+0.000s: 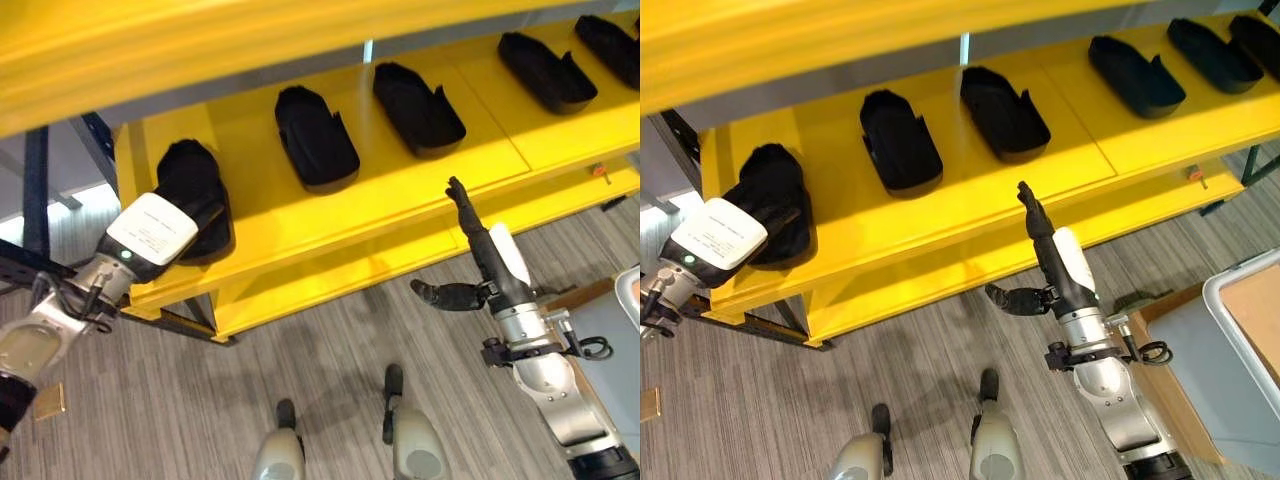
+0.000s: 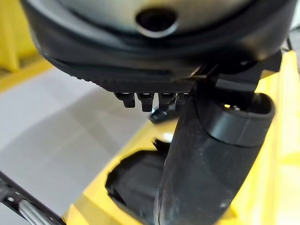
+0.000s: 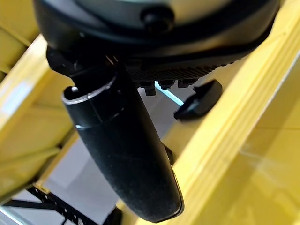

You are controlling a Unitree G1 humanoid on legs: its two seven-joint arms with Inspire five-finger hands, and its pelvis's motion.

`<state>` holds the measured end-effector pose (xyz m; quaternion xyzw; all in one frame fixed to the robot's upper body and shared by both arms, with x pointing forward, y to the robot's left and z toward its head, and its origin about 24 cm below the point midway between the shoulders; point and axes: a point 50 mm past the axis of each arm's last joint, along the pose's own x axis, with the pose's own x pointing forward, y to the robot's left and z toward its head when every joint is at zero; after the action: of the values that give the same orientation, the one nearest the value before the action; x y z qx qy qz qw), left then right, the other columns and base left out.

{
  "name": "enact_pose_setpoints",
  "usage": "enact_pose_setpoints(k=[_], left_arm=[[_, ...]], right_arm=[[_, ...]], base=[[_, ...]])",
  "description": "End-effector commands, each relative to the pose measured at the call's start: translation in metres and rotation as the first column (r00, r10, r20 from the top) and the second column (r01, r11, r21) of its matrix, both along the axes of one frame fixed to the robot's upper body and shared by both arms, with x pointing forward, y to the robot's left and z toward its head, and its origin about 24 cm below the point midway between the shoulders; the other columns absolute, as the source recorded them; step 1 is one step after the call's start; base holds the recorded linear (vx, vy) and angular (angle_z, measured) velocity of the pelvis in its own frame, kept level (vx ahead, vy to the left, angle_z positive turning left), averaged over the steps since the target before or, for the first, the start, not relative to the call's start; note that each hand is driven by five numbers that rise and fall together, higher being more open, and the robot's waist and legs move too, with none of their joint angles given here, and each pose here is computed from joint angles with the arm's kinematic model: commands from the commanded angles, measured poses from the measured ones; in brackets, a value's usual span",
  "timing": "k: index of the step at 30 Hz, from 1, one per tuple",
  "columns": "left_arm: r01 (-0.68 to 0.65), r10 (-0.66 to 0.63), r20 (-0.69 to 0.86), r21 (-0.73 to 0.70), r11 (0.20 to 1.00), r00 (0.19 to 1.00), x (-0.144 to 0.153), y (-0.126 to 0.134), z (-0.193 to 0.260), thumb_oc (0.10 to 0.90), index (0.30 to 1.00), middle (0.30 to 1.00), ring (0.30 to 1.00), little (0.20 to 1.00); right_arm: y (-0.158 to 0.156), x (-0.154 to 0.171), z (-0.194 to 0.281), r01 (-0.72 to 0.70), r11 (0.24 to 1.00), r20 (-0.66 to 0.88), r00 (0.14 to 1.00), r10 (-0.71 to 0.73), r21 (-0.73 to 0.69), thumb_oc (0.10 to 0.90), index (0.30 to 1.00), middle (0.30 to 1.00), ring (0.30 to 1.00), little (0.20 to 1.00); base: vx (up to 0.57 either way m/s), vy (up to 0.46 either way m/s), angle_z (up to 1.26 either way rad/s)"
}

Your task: Move parts from the plastic box to the shelf.

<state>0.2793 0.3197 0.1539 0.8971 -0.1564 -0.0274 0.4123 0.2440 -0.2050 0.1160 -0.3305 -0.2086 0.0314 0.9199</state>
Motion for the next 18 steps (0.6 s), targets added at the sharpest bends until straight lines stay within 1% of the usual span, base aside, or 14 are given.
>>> enact_pose_setpoints(k=[1, 4, 9, 11, 13, 14, 18], left_arm=[[-0.049, 0.052, 0.149, -0.027, 0.998, 0.987, -0.004, 0.016, 0.033, 0.9, 1.0, 1.0, 1.0, 1.0], [-0.042, 0.047, 0.141, -0.04, 0.998, 0.989, -0.007, 0.015, 0.029, 0.9, 1.0, 1.0, 1.0, 1.0], [-0.066, 0.073, 0.107, -0.075, 0.995, 0.992, -0.018, 0.019, 0.017, 0.9, 1.0, 1.0, 1.0, 1.0], [-0.095, 0.104, 0.073, -0.111, 0.989, 0.992, -0.035, 0.024, 0.006, 0.9, 1.0, 1.0, 1.0, 1.0], [-0.068, 0.08, 0.092, -0.129, 0.989, 0.993, -0.043, 0.018, 0.01, 0.9, 1.0, 1.0, 1.0, 1.0], [-0.081, 0.095, 0.084, -0.157, 0.984, 0.992, -0.051, 0.02, 0.006, 0.9, 1.0, 1.0, 1.0, 1.0], [-0.048, 0.072, 0.102, -0.215, 0.975, 0.992, -0.062, 0.012, 0.008, 0.9, 1.0, 1.0, 1.0, 1.0]], right_arm=[[0.003, -0.01, 0.036, -0.041, 0.999, 0.197, 0.98, 0.034, 0.033, 0.9, 1.0, 1.0, 1.0, 1.0], [-0.001, -0.012, 0.034, -0.021, 0.999, 0.188, 0.982, 0.015, 0.033, 0.9, 1.0, 1.0, 1.0, 1.0], [-0.006, -0.015, 0.029, 0.008, 0.999, 0.165, 0.986, -0.014, 0.037, 0.9, 1.0, 1.0, 1.0, 1.0], [-0.01, -0.017, 0.026, 0.033, 0.998, 0.151, 0.988, -0.039, 0.044, 0.9, 1.0, 1.0, 1.0, 1.0], [-0.014, -0.019, 0.026, 0.054, 0.997, 0.151, 0.987, -0.061, 0.047, 0.9, 1.0, 1.0, 1.0, 1.0], [-0.013, -0.019, 0.026, 0.052, 0.997, 0.146, 0.988, -0.059, 0.054, 0.9, 1.0, 1.0, 1.0, 1.0], [-0.015, -0.02, 0.025, 0.053, 0.997, 0.135, 0.989, -0.06, 0.057, 0.9, 1.0, 1.0, 1.0, 1.0]], base=[[0.04, -0.008, -0.01], [0.06, -0.013, -0.08], [0.06, -0.027, -0.02], [0.07, -0.045, -0.01], [0.01, -0.014, 0.05], [-0.01, -0.02, 0.13], [0.03, -0.012, 0.08]])
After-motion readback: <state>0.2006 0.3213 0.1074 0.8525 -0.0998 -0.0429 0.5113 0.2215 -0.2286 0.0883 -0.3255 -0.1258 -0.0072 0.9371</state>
